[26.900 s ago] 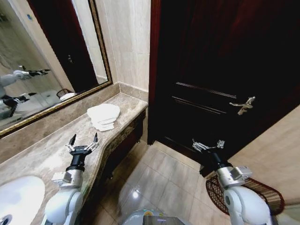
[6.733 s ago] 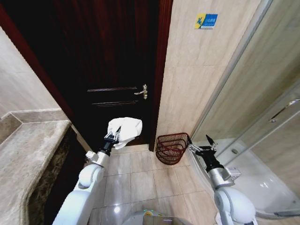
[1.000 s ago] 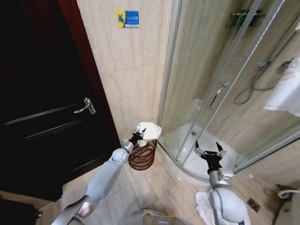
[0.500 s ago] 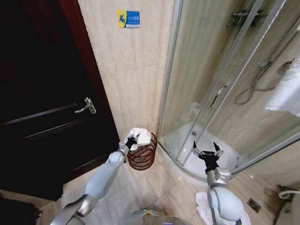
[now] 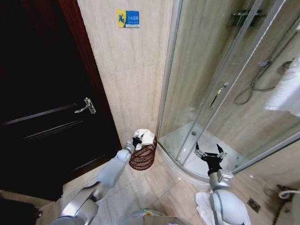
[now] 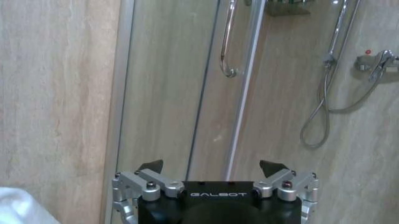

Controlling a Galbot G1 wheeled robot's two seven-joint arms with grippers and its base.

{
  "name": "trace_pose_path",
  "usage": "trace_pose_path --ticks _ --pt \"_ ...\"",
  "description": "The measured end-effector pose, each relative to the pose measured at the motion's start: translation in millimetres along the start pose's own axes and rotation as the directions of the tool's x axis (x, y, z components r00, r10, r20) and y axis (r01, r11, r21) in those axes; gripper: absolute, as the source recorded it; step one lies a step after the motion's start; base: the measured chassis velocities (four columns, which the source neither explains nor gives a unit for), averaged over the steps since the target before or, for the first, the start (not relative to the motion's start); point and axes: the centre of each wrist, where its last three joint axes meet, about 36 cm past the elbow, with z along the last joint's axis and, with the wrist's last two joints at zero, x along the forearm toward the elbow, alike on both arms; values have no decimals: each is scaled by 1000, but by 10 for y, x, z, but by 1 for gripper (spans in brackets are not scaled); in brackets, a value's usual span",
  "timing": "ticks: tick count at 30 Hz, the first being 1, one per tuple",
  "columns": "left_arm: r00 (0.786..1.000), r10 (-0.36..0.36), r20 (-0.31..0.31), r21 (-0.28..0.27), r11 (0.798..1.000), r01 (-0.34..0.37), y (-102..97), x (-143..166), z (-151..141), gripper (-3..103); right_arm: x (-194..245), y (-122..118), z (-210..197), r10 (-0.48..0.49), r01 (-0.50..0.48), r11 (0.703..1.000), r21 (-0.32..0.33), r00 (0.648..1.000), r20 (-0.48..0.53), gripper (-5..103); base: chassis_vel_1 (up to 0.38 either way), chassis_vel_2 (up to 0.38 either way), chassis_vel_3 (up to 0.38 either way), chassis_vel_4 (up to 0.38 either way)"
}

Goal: Discard the used towel into the hamper.

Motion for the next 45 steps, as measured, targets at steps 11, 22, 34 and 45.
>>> trace_pose_path --ticks 11,22,34,45 --pt "998 -6 -60 -63 998 3 -52 -29 2 47 16 19 -6 -21 20 1000 7 1000 19 100 0 0 0 0" --pt "996 5 -87 -97 995 -14 -33 -28 -17 85 11 20 -8 -23 23 1000 5 999 26 100 0 0 0 0" --pt "999 -50 -6 -14 999 50 67 335 -59 100 -16 70 10 -37 37 999 0 999 34 100 0 0 0 0" --pt "989 -139 53 52 989 137 386 1041 -183 100 -17 89 29 -53 53 999 -2 998 44 100 0 0 0 0"
